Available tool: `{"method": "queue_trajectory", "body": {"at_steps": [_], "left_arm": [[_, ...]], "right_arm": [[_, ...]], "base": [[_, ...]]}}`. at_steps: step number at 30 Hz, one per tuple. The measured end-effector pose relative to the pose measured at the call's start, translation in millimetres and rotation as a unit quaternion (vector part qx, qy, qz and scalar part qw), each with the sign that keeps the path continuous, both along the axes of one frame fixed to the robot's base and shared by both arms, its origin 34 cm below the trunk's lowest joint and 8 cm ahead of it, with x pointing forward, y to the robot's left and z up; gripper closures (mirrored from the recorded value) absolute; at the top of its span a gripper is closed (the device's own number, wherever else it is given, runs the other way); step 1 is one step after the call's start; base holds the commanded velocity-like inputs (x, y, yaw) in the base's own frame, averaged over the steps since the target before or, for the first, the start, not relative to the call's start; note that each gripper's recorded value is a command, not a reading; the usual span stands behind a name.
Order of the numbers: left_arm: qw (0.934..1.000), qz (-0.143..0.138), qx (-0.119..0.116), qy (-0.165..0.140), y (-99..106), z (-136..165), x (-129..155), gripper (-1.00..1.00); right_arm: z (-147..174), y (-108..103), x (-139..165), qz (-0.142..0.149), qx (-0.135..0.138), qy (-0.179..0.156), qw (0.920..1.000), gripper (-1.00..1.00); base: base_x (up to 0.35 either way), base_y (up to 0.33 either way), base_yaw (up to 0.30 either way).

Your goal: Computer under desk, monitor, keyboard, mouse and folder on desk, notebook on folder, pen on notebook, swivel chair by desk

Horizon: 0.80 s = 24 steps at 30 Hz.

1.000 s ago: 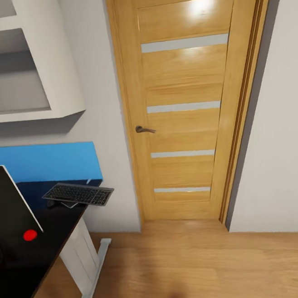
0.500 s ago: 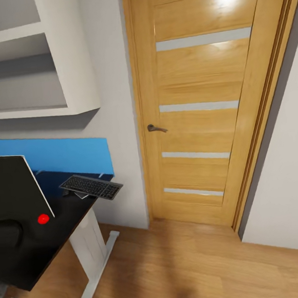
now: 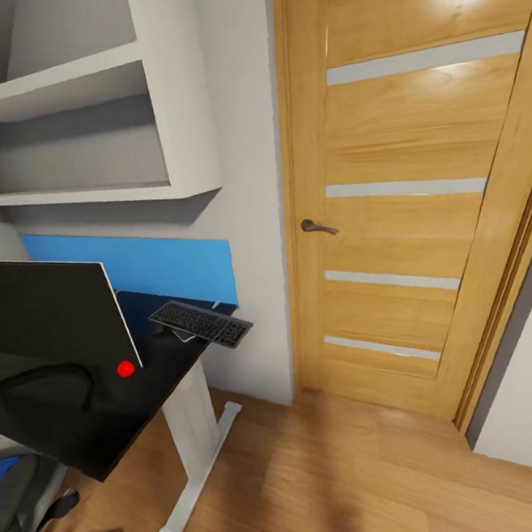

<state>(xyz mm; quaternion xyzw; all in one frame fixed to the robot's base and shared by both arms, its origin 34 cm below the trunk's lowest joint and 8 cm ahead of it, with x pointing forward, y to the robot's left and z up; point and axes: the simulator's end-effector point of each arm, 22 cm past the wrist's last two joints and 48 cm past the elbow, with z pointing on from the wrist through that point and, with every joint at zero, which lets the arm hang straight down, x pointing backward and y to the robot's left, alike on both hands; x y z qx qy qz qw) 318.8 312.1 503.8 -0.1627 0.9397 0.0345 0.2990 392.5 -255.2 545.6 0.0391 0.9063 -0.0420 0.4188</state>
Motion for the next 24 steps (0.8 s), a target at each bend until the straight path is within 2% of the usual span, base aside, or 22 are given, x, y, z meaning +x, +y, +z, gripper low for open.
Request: {"method": "queue_trajectory", "body": {"at_steps": [24], "left_arm": [[1.0000, 0.000, 0.000, 0.000, 0.1, 0.1, 0.2, -1.00]], "right_arm": [[0.7, -0.5, 1.0, -0.001, 0.000, -0.001, 1.0000, -1.00]], "base": [[0.000, 0.000, 0.288]]}}
